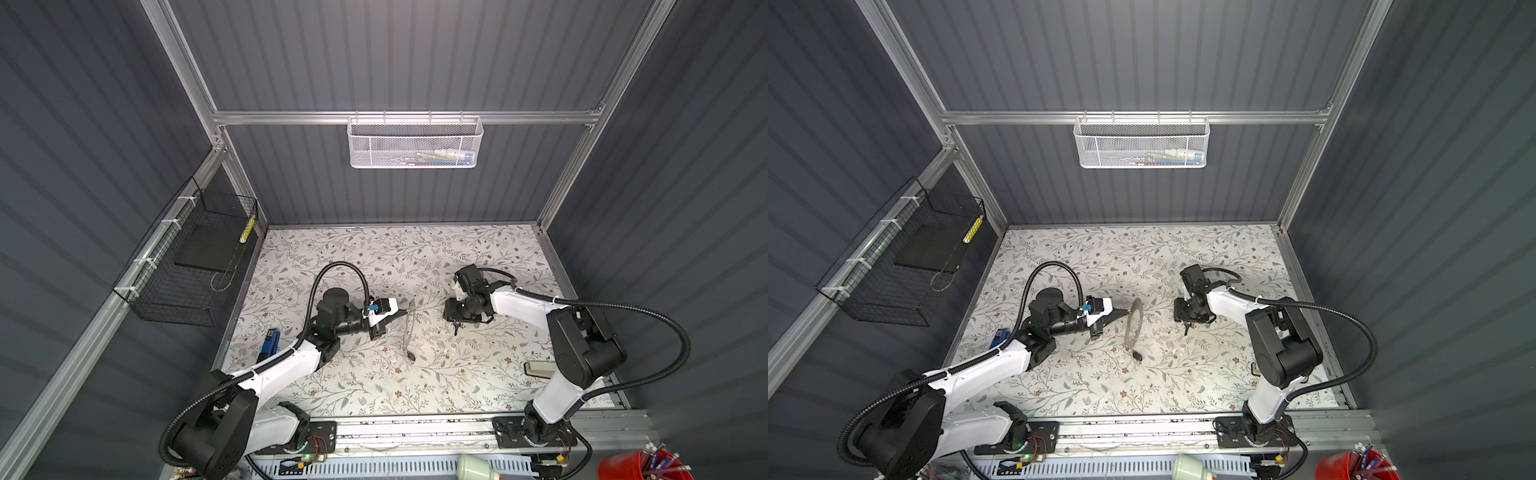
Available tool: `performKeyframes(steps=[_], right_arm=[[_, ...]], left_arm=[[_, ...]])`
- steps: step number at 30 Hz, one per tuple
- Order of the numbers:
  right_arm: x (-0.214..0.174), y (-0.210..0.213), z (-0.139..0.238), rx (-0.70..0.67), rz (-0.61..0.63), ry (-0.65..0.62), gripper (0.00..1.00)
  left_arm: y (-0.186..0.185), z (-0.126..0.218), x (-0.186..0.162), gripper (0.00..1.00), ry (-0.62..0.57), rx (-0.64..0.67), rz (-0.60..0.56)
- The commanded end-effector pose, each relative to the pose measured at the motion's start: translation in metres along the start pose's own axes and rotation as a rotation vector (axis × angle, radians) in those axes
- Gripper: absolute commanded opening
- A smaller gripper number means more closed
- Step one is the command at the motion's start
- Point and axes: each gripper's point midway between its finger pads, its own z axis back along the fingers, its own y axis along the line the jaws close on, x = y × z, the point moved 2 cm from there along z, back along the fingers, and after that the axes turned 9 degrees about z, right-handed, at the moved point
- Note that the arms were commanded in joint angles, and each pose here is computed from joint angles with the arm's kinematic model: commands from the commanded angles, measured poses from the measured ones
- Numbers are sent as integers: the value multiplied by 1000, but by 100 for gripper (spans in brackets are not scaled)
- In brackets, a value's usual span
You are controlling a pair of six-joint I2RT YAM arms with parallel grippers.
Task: Put the keys on the keyring
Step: 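Move the right gripper away to the blue-tagged key on the table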
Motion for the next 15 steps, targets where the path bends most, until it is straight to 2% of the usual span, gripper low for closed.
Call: performKeyframes(steps=[1, 7, 15], right_arm=[[2, -1, 1, -11, 45, 29, 55], [6, -4, 6, -36, 108, 15, 56], [8, 22, -10, 103, 242, 76, 56]], left_arm=[[2, 1, 11, 0, -38, 4, -28], [3, 1, 11, 0, -37, 3, -32], [2, 1, 11, 0, -31, 1, -37]])
